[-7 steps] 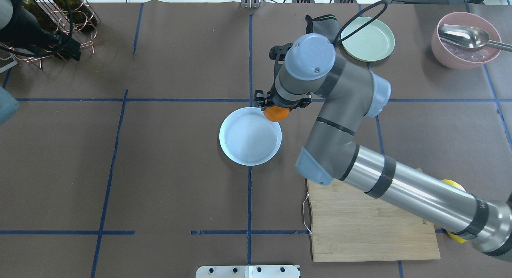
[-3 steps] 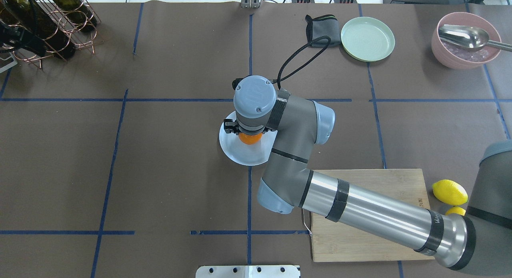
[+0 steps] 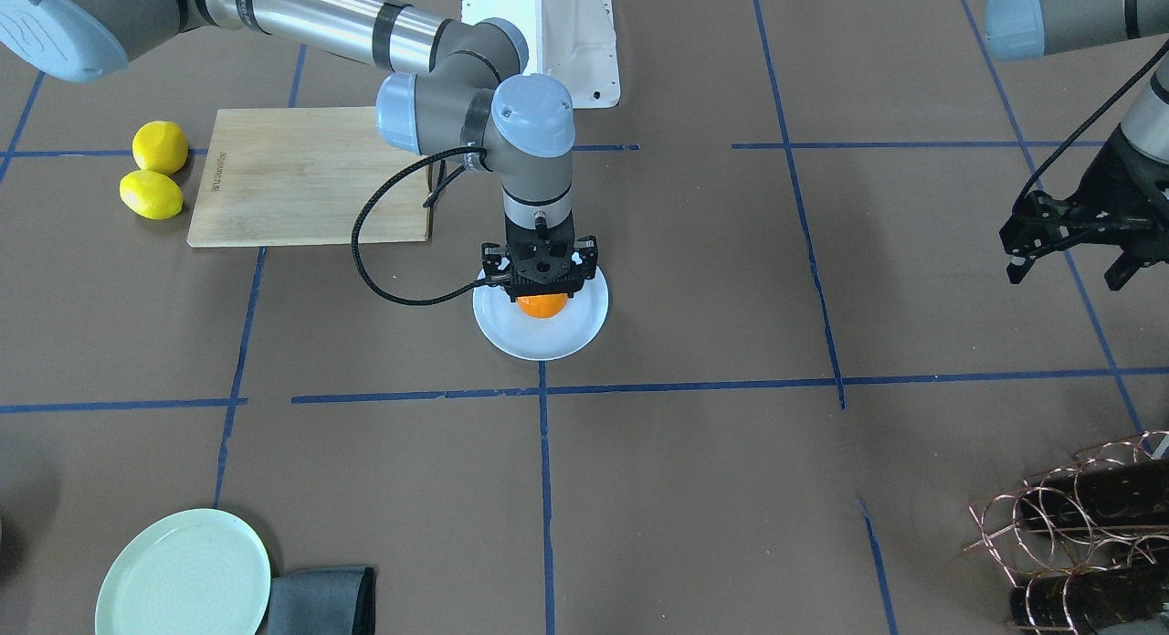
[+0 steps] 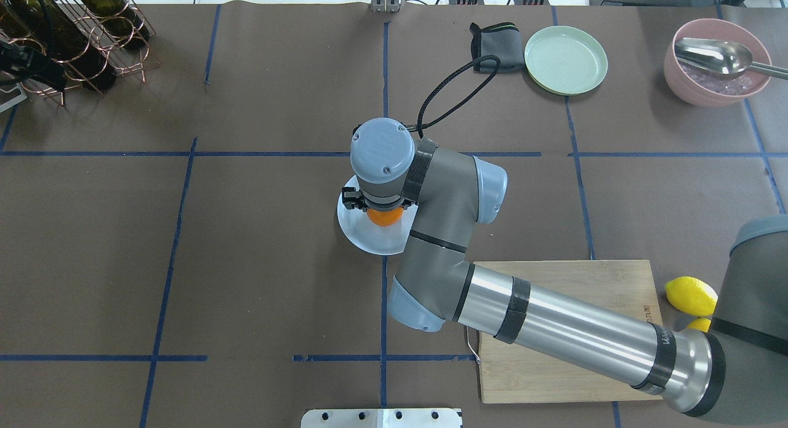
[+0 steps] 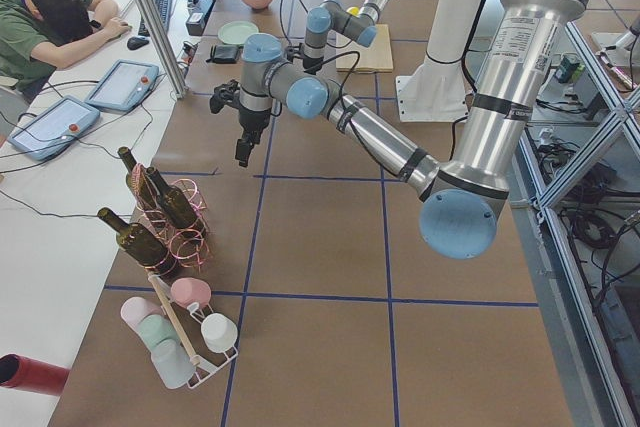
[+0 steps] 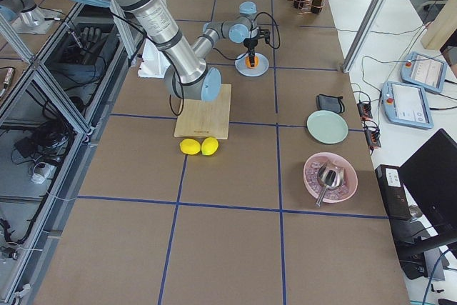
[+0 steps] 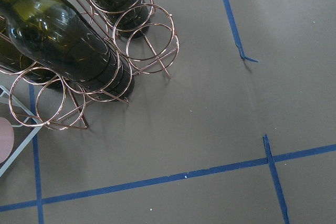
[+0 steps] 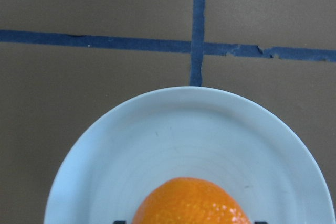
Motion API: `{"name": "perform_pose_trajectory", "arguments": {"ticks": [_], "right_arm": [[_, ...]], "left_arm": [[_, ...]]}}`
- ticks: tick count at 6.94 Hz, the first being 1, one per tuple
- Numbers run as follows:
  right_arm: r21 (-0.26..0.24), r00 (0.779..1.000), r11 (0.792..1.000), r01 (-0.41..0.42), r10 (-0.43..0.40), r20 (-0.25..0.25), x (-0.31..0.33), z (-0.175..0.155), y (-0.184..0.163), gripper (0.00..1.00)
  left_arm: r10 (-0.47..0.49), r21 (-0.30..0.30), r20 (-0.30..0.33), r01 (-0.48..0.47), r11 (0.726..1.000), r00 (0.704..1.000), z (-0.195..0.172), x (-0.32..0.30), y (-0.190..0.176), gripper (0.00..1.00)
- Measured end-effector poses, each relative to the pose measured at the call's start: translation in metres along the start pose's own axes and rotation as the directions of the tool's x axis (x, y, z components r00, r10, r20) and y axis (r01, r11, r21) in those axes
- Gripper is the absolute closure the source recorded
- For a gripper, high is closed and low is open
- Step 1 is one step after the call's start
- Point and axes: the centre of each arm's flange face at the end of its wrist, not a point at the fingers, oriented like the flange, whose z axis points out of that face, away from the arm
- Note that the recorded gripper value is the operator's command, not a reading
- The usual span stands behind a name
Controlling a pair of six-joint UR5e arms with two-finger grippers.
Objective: Pick orange to plate
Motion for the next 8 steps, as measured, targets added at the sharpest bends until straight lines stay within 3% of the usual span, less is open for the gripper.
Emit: {"name": "perform_pose_trajectory", "arguments": {"ticks": [2, 4, 6, 8], "right_arm": [[0.012, 1.0, 1.0, -0.009, 0.009, 0.02, 0.0, -0.018, -0.016, 0.0], [-0.007, 0.999, 1.0, -0.022, 0.022, 0.038, 0.034, -0.055, -0.058, 0.0], [-0.037, 0.998, 0.997, 0.061, -0.06, 0.007, 0.133, -0.106, -0.087, 0.0], [-0.071, 0.991, 0.988, 0.134, -0.133, 0.009, 0.27, -0.139, -0.106, 0.0]], "left_arm": [[0.042, -0.016, 0.013, -0.042, 0.999, 0.999, 0.004, -0.023, 0.005, 0.0], [0.076, -0.041, 0.001, -0.076, 0.996, 0.997, 0.003, -0.074, 0.01, 0.0], [0.106, -0.069, -0.021, -0.108, 0.992, 0.994, -0.001, -0.152, 0.023, 0.0], [0.119, -0.106, -0.07, -0.126, 0.986, 0.99, 0.008, -0.234, 0.064, 0.0]]}}
